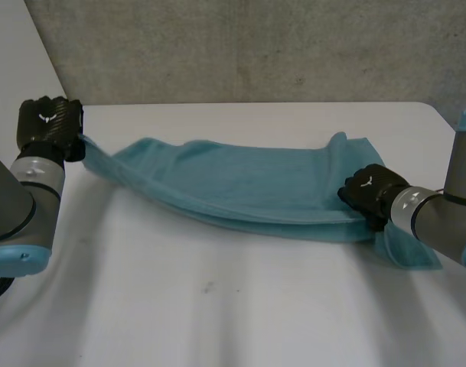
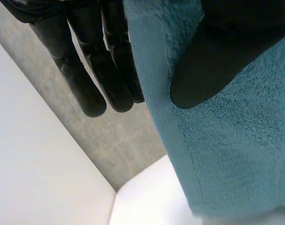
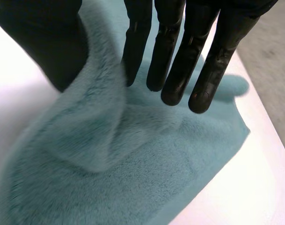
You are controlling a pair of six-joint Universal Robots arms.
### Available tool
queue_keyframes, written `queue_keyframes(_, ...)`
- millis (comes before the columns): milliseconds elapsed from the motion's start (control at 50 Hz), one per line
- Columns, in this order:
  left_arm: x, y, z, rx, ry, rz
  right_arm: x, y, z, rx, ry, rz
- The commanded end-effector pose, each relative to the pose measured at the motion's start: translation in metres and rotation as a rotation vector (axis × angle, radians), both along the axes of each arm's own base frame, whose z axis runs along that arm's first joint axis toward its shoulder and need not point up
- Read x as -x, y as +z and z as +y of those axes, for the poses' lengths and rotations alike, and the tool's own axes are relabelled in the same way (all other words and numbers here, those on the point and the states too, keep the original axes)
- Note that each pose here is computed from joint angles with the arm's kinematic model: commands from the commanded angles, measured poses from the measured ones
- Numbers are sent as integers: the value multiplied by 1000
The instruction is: Fold the laundry
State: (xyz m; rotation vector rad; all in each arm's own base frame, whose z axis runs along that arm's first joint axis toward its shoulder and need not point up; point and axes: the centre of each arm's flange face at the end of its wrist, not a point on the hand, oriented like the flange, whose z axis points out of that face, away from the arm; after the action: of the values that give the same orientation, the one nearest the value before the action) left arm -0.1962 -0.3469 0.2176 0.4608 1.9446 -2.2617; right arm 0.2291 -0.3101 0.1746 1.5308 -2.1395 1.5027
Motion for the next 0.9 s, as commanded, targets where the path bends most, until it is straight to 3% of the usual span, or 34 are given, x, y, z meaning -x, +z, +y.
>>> queue_keyframes(20, -9, -3, -1, -20, 18, 45, 15, -4, -9, -27, -164, -247)
queue_keyframes(320, -12, -3, -2, -20, 29, 49, 76, -13, 9, -184, -408, -409)
queue_keyframes(440, -25, 0, -9, -6, 69, 42, 87, -8, 13, -261, -349, -547)
queue_keyframes(520, -34, 3, -14, 13, 99, 44, 87, -5, 17, -307, -311, -557)
queue_keyframes(900, -30, -6, -3, -21, 78, 41, 90, -33, 22, -224, -201, -333)
